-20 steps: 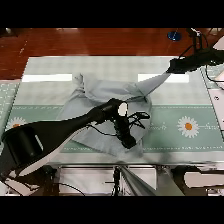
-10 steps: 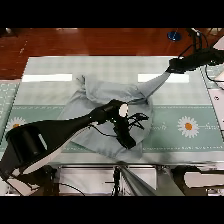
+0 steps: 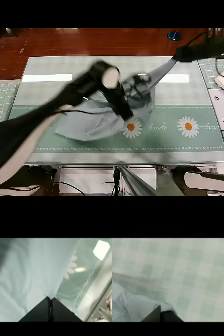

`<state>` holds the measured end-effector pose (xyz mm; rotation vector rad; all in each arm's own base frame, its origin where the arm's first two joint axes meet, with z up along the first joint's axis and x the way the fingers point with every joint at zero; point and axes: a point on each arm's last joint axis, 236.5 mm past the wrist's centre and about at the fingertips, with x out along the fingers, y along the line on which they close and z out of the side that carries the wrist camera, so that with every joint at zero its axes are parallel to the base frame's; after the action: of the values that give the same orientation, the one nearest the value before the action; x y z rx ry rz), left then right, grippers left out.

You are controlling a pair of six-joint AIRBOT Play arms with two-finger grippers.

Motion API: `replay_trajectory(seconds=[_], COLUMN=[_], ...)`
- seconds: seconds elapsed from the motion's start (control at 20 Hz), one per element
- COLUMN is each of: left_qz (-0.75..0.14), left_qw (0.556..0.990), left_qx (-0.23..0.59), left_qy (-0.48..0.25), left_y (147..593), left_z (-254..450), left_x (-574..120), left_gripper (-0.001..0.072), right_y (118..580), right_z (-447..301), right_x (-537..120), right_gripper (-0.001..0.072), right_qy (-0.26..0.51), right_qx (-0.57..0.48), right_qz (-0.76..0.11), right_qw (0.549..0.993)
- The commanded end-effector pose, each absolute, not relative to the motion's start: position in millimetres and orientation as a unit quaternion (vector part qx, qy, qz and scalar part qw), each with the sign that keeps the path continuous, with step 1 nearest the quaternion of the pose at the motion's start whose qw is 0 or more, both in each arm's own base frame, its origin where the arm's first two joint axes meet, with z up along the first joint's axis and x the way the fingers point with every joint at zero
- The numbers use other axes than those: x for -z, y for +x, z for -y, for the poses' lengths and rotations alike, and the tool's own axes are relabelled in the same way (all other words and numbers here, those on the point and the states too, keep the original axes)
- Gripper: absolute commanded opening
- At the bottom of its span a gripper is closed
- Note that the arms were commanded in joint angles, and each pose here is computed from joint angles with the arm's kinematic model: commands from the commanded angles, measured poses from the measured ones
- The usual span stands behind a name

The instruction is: Fold the shirts.

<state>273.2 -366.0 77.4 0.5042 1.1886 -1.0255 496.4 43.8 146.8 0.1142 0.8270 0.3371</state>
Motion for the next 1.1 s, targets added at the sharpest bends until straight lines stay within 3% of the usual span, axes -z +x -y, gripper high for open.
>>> replay_trajectory(seconds=[0.0, 0.15, 0.3, 0.45, 0.65, 0.8, 1.05], left_qz=[-0.412, -0.3, -0.193, -0.068, 0.065, 0.039, -0.122], left_qw=[0.794, 0.874, 0.929, 0.963, 0.971, 0.974, 0.975], left_qx=[0.395, 0.32, 0.252, 0.219, 0.209, 0.21, 0.171], left_qy=[0.208, 0.207, 0.19, 0.14, 0.1, 0.073, 0.076], left_y=[318.0, 327.2, 303.9, 264.7, 215.9, 206.4, 214.1], left_z=[315.4, 247.7, 179.2, 133.6, 100.3, 91.7, 73.1], left_x=[-201.1, -304.8, -396.2, -474.9, -544.7, -535.3, -462.5], left_gripper=[0.0027, 0.0027, 0.0027, 0.0027, 0.0027, 0.0027, 0.0026], right_y=[493.6, 473.3, 436.8, 387.5, 320.9, 279.3, 238.3], right_z=[-39.4, -29.6, -1.0, 20.6, 12.4, 10.4, 60.6], right_x=[-235.5, -327.0, -414.7, -480.8, -531.0, -527.0, -450.3], right_gripper=[0.0016, 0.0015, 0.0015, 0.0015, 0.0015, 0.0015, 0.0015], right_qy=[0.03, -0.012, -0.055, -0.073, -0.043, -0.028, -0.049], right_qx=[-0.151, -0.126, -0.054, 0.008, 0.009, 0.013, 0.118], right_qz=[-0.298, -0.202, -0.112, -0.041, 0.027, 0.008, -0.166], right_qw=[0.942, 0.971, 0.991, 0.996, 0.999, 0.999, 0.978])
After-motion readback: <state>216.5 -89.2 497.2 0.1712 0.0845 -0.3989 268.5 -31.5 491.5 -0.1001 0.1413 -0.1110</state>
